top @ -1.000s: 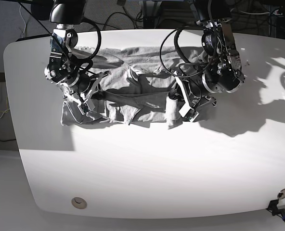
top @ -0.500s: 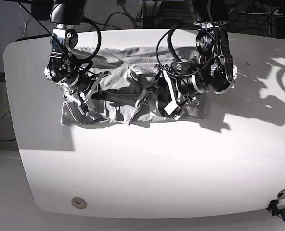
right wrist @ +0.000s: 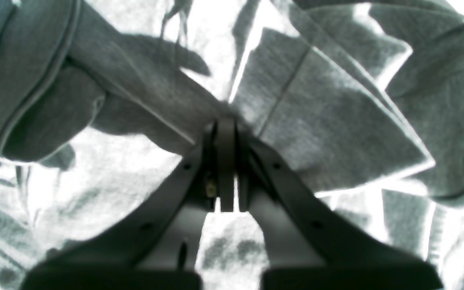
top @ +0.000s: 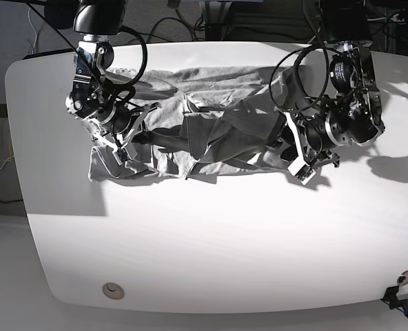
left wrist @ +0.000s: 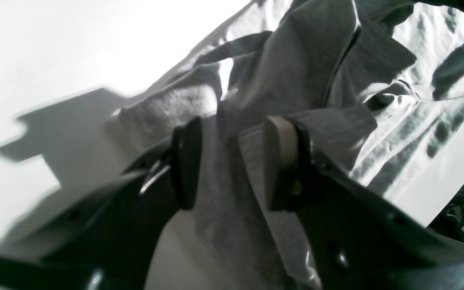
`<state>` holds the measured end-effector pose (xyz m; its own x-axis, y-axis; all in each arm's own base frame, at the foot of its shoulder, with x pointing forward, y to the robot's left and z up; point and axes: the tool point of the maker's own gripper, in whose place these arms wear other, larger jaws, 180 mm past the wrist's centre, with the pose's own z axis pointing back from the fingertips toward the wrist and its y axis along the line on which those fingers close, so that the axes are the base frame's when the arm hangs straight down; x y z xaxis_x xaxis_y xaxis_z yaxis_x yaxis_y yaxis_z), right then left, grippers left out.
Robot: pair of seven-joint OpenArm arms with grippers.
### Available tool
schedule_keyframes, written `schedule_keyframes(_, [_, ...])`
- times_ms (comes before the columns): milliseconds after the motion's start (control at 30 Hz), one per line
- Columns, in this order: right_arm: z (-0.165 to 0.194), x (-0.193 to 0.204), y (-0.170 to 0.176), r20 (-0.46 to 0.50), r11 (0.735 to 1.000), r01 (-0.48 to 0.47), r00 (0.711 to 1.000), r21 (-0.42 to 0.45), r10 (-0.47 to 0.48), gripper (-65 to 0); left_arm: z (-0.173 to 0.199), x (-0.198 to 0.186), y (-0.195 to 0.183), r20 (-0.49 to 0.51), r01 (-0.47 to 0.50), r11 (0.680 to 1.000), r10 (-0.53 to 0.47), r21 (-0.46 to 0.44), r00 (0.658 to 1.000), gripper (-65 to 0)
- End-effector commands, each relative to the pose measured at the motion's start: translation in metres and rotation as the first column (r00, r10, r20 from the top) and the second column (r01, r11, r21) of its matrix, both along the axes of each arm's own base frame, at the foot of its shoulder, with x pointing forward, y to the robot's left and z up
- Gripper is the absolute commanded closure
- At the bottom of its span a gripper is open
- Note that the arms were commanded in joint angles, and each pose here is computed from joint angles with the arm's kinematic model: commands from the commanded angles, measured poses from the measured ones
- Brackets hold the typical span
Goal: Fold the T-shirt properly
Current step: 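Lift the strip end with the left gripper and fold it toward the right gripper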
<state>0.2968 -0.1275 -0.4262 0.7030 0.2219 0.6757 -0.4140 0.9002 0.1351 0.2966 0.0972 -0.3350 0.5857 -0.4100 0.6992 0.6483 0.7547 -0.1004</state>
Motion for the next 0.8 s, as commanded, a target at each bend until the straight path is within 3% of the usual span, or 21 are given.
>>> schedule_keyframes(0, [-0.007,-0.006,-0.007,-0.046,0.999,-0.008,0.999,-0.049,0.006,0.0,0.001,-0.004,0.0,0.007,0.004,1.0,-0.004,-0.008,1.0,-22.4])
schedule_keyframes(167, [-0.007,-0.006,-0.007,-0.046,0.999,-0.008,0.999,-0.049,0.006,0.0,-0.019,-0.015,0.017,-0.037,-0.022,0.995,0.026,0.102,0.999,-22.3])
schedule_keyframes(300, [-0.007,-0.006,-0.007,-0.046,0.999,-0.008,0.999,-0.049,0.006,0.0,-0.025,-0.021,0.012,-0.054,-0.024,0.995,0.029,0.093,0.998,-22.3])
schedule_keyframes(467, [-0.007,-0.006,-0.002,-0.046,0.999,-0.008,0.999,-0.038,0.006,0.0,-0.052,-0.029,0.006,-0.156,-0.034,0.998,0.042,0.052,0.987,-22.3])
schedule_keyframes(667, [-0.009,-0.009,-0.001,-0.052,0.999,-0.008,0.999,-0.035,0.006,0.0,-0.069,-0.033,-0.008,-0.204,-0.052,0.998,0.047,-0.019,0.978,-22.3])
schedule_keyframes(767, [-0.011,-0.012,-0.001,-0.058,0.999,-0.008,0.998,-0.035,0.006,0.0,-0.063,-0.034,-0.025,-0.204,-0.051,0.994,0.03,-0.1,0.979,-22.3])
